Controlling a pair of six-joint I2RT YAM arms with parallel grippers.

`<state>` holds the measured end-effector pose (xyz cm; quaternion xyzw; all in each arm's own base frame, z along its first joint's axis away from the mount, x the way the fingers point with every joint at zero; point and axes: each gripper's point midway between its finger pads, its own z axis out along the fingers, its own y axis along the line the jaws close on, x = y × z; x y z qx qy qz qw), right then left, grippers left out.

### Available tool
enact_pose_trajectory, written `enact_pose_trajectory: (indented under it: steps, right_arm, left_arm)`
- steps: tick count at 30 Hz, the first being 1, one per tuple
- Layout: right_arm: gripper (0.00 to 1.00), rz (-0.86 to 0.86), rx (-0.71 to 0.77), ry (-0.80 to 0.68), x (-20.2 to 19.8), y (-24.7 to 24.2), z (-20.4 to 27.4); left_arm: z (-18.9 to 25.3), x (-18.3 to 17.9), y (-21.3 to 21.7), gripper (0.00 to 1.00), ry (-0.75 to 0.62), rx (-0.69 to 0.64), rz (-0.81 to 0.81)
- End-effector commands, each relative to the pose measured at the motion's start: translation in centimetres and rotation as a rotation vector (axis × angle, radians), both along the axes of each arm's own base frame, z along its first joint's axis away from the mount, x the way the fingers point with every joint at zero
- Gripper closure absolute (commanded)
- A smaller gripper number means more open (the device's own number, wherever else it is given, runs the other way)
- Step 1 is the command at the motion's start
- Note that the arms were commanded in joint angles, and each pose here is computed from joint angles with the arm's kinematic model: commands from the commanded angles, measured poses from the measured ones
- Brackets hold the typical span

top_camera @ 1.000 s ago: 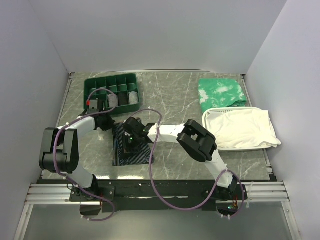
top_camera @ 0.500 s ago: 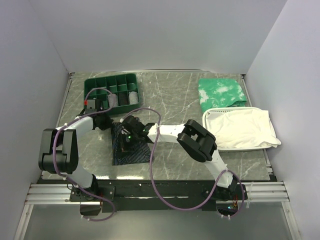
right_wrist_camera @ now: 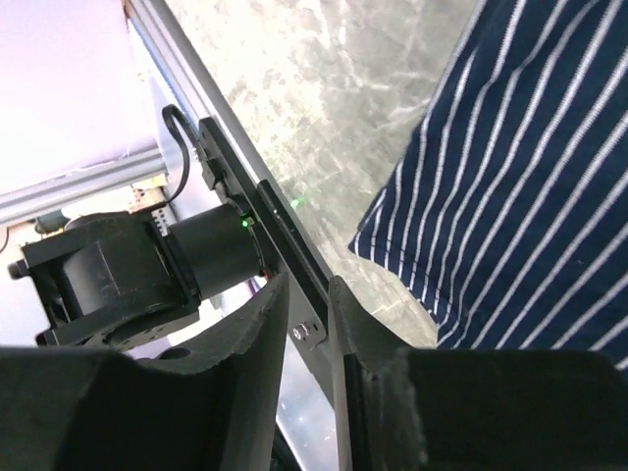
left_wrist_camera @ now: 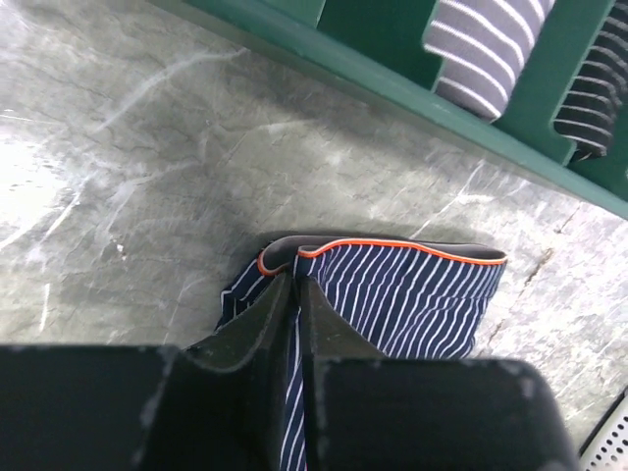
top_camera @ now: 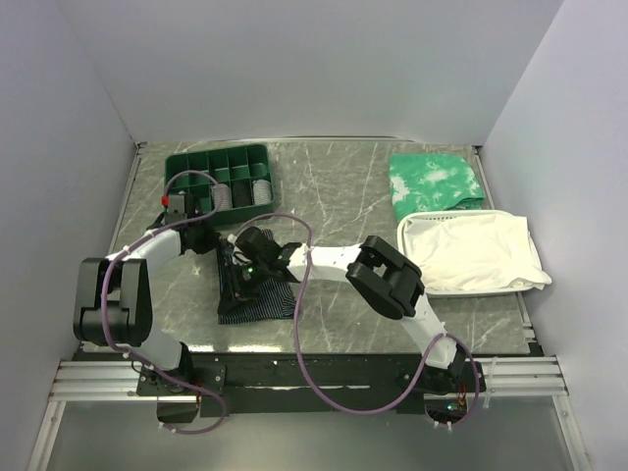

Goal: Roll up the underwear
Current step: Fold the underwear at the center of the board.

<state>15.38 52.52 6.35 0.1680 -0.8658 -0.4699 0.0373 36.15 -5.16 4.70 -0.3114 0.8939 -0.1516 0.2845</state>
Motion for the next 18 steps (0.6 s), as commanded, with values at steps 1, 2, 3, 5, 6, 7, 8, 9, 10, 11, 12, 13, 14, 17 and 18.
enact_pose_trajectory:
  steps: [1, 2, 3, 5, 6, 7, 8, 9, 10, 11, 12, 13, 14, 17, 18]
  right_arm:
    - [0.68, 0.009, 0.085, -0.079, 0.2, -0.1, 3.2]
    - [0.68, -0.03, 0.074, -0.104, 1.2, -0.8, 3.3]
    - [0.68, -0.05, 0.067, -0.121, 1.4, -1.8, 3.0]
    - [0.68, -0.122, 0.067, -0.207, 3.2, -3.6, 5.1]
    - [0.68, -0.154, 0.031, -0.233, 3.7, -5.0, 4.2]
    - [0.68, -0.186, 0.01, -0.255, 4.0, -6.4, 5.4]
    - [0.69, -0.219, -0.028, -0.263, 4.6, -8.0, 4.6]
    - [0.7, -0.27, -0.065, -0.301, 5.8, -9.0, 4.3]
    - [0.71, -0.29, -0.104, -0.305, 6.0, -10.3, 4.4]
    - [0.72, -0.297, -0.133, -0.315, 6.2, -11.0, 4.0]
    - [0.73, -0.303, -0.164, -0.347, 7.0, -11.7, 3.6]
    - [0.73, -0.299, -0.214, -0.343, 6.9, -12.5, 2.7]
    - [0.73, -0.295, -0.228, -0.351, 7.0, -12.6, 2.7]
    - [0.73, -0.261, -0.255, -0.331, 6.2, -13.2, 1.3]
    - [0.73, -0.261, -0.263, -0.324, 6.0, -13.4, 1.1]
  left_arm:
    - [3.1, 1.2, 0.9, 0.81, -0.084, 0.022, 0.043]
    - [3.6, 1.3, 1.1, 0.79, -0.094, 0.027, 0.047]
    - [3.7, 1.3, 1.2, 0.79, -0.098, 0.028, 0.048]
    - [4.0, 1.3, 1.2, 0.78, -0.102, 0.028, 0.045]
    - [3.9, 1.2, 1.2, 0.78, -0.096, 0.026, 0.045]
    - [3.8, 1.2, 1.2, 0.78, -0.09, 0.027, 0.044]
    - [3.7, 1.0, 1.3, 0.79, -0.086, 0.032, 0.047]
    - [3.6, 0.9, 1.4, 0.79, -0.079, 0.036, 0.055]
    - [3.8, 0.7, 1.5, 0.78, -0.084, 0.038, 0.057]
    - [3.8, 0.5, 1.4, 0.77, -0.084, 0.036, 0.057]
    - [3.8, 0.3, 1.4, 0.71, -0.082, 0.035, 0.054]
    - [4.1, 0.1, 1.3, 0.68, -0.087, 0.032, 0.052]
    - [4.0, -0.2, 1.2, 0.67, -0.078, 0.029, 0.047]
    - [4.0, -1.4, 0.8, 0.64, -0.068, 0.007, 0.036]
    - [3.8, -1.9, 0.7, 0.63, -0.06, -0.001, 0.033]
